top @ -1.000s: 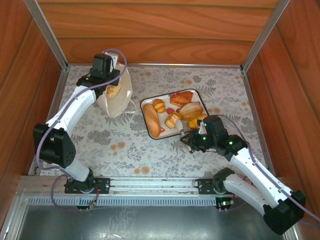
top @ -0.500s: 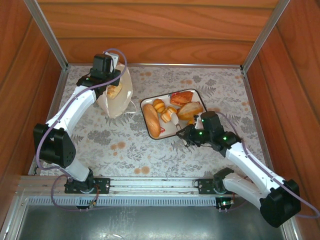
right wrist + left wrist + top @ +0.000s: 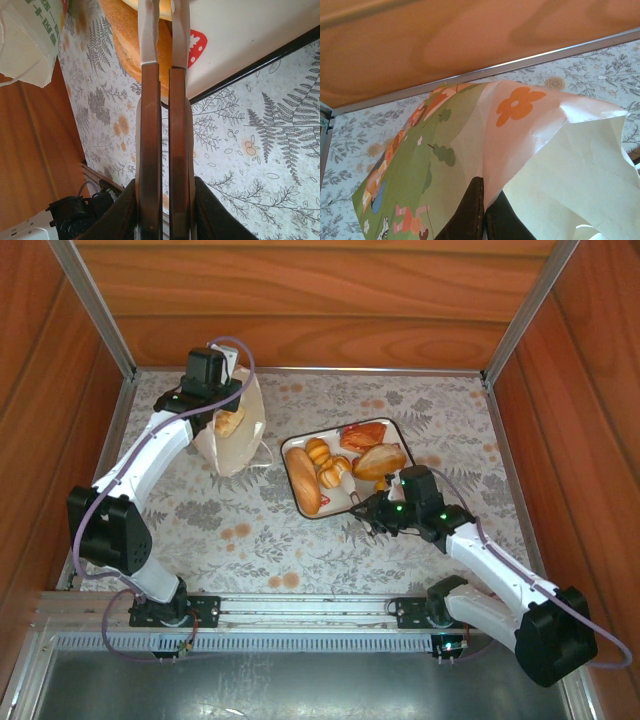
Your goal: Take the fake bread out of the paper bag
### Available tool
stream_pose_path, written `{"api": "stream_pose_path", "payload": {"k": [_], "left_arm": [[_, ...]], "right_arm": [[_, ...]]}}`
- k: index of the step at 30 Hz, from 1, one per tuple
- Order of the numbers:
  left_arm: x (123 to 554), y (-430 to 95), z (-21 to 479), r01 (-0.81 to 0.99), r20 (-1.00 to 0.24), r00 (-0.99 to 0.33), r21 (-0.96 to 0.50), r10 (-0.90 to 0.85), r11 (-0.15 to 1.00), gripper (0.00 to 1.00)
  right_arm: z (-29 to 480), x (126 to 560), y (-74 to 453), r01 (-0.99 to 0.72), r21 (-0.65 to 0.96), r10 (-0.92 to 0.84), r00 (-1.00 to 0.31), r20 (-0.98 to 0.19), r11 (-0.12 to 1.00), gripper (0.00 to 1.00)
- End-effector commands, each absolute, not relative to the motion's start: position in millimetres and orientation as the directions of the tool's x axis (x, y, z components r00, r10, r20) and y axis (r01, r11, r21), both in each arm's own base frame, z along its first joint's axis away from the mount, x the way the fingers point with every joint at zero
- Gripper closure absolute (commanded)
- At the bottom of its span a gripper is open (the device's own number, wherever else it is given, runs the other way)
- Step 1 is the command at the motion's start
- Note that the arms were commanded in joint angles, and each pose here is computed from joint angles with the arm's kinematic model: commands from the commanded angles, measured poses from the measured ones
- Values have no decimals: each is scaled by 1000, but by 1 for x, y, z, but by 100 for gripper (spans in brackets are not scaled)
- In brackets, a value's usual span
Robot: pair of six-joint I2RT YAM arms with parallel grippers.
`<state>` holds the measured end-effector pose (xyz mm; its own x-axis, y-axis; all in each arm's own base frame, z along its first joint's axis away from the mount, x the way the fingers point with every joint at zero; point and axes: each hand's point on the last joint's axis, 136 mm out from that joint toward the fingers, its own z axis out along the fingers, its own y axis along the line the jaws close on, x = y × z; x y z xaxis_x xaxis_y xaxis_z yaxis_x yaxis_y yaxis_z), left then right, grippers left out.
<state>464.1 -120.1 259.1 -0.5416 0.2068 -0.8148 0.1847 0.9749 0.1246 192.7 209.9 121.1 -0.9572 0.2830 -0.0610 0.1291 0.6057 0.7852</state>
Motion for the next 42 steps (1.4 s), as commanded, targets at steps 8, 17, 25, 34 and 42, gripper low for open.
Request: {"api": "stream_pose_path", "payload": {"k": [8, 17, 25, 34, 42], "left_arm": [[471, -131, 274, 199, -837, -511, 105, 195, 974, 100], [472, -132, 276, 197, -840, -508, 101, 190, 975, 100], [473, -133, 277, 197, -842, -505, 99, 188, 975, 100], [474, -133, 277, 194, -843, -505, 100, 187, 976, 100], [474, -132, 280, 193, -845, -500, 105, 189, 976, 100]], "right_arm": [[99, 158, 191, 282, 701, 304, -948, 97, 655, 90], [93, 142, 186, 297, 663, 270, -952, 147, 687, 76], [100, 136, 190, 290, 665, 228, -957, 181, 688, 73], [107, 128, 189, 287, 666, 205, -958, 200, 688, 71], [119, 114, 182, 288, 645, 191, -957, 218, 708, 76]]}}
